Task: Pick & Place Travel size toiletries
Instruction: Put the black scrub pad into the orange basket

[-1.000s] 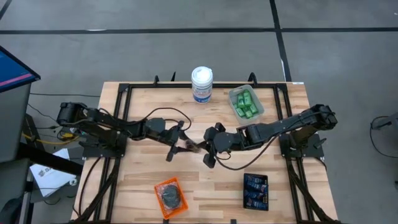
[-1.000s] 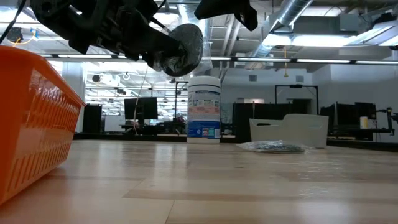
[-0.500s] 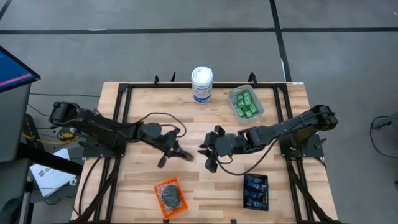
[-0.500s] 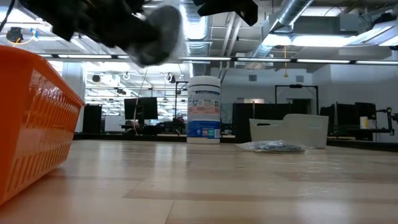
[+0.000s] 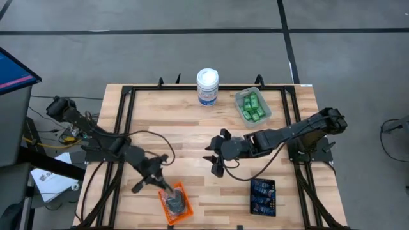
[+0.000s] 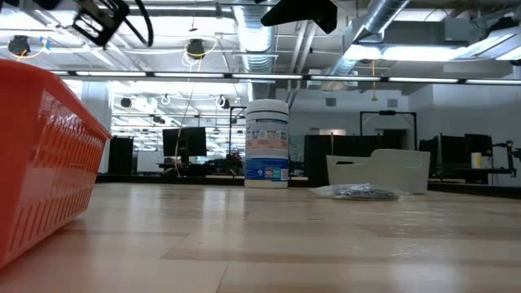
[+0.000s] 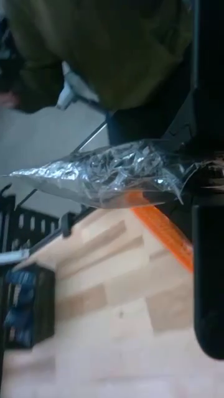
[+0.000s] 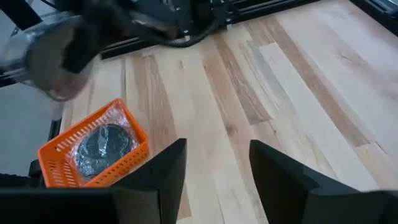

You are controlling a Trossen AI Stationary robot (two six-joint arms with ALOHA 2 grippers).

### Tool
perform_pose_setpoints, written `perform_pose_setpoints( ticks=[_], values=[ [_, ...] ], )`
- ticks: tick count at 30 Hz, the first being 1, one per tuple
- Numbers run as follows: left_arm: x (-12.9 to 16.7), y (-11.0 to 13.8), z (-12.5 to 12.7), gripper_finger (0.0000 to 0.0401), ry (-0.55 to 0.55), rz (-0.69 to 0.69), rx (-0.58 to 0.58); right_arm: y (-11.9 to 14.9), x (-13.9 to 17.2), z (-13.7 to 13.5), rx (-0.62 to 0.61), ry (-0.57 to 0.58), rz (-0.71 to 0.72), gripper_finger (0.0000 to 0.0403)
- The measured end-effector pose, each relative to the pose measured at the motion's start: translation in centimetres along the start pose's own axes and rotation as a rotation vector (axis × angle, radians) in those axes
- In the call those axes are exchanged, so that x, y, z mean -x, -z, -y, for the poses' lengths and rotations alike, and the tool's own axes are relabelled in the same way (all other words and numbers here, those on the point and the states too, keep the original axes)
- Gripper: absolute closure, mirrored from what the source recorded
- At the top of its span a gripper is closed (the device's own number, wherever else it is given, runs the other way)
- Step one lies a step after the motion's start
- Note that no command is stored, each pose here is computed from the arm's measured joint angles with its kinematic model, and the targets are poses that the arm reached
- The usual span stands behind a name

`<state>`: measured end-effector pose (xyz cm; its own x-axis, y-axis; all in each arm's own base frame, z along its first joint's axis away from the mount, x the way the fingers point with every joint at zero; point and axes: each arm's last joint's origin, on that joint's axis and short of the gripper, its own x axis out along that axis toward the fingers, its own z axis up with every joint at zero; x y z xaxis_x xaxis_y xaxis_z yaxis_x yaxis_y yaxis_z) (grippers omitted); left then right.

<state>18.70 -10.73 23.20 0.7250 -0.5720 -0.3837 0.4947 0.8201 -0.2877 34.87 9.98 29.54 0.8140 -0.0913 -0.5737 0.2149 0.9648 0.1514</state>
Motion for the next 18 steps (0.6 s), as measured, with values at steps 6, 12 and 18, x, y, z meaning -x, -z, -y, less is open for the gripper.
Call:
perform_pose_setpoints(
  ticks=[6, 12, 18],
  values=[
    [-1.7, 1.5, 1.1, 0.0378, 0.029, -0.094, 0.003, 0.0, 0.0, 0.0, -0.003, 0.0, 0.0, 0.0241],
    [-3.6, 2.1, 1.0, 0.0378, 0.05, -0.103, 0.03, 0.0, 0.0, 0.0, -0.003, 0.0, 0.0, 0.0254],
    [-4.6, 2.9, 0.8, 0.0377, 0.068, -0.16, 0.106, 0.0, 0.0, 0.0, -0.003, 0.0, 0.0, 0.0266]
  ],
)
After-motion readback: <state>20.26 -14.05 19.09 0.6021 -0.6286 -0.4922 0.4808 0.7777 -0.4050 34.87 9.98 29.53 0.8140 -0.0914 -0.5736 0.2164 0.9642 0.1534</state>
